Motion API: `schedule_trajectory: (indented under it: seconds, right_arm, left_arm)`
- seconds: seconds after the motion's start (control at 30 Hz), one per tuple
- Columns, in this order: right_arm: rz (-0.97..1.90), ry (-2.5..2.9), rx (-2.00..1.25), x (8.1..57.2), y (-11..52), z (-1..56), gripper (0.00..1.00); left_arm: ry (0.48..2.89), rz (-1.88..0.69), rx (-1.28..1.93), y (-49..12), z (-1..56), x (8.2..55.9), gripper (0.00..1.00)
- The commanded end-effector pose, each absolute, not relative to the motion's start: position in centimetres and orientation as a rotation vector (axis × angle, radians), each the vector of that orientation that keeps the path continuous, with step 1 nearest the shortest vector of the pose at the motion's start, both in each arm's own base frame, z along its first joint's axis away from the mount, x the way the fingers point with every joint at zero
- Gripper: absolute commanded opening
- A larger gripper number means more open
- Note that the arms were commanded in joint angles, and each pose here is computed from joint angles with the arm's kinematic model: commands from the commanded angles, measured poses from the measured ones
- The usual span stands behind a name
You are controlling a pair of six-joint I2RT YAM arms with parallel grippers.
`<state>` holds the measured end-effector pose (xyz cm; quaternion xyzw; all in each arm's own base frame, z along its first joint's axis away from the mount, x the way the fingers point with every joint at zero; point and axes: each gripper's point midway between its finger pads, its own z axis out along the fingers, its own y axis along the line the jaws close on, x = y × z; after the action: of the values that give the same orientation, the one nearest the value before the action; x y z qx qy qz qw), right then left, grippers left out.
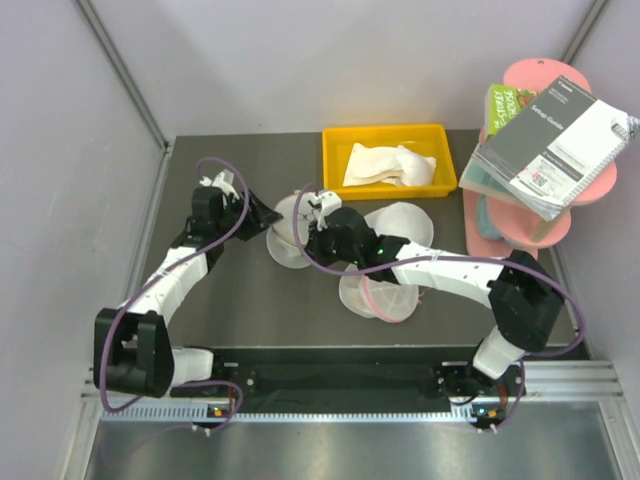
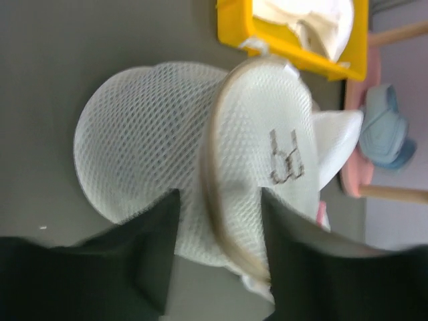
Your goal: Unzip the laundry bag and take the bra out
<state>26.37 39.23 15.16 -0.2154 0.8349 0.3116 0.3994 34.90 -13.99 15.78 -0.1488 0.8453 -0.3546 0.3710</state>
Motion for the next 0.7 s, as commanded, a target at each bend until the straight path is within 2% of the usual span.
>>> schedule_trajectory:
  seconds: [0.0, 0.1, 0.37, 0.6, 0.67]
  right_arm:
    - [0.917, 2.030, -0.577, 25.8, 42.7, 18.1, 0.00]
    - [0.947, 2.026, -0.586, 25.7, 43.9, 18.3, 0.00]
    - [1.000, 2.008, -0.607, 25.7, 46.0, 19.0, 0.00]
    - [1.021, 2.001, -0.621, 25.4, 46.8, 19.2, 0.00]
    - [1.023, 2.000, -0.627, 25.2, 47.0, 19.2, 0.00]
  left_arm:
    - [2.096, -0.857, -0.328, -13.2, 18.7, 36.2, 0.68]
    - [2.107, -0.793, -0.343, -12.3, 18.6, 35.2, 0.76]
    - [2.119, -0.747, -0.398, -11.1, 17.7, 31.8, 0.77]
    - [2.126, -0.885, -0.418, -12.7, 16.9, 30.8, 0.68]
    - [2.126, -0.903, -0.426, -12.9, 16.7, 30.9, 0.61]
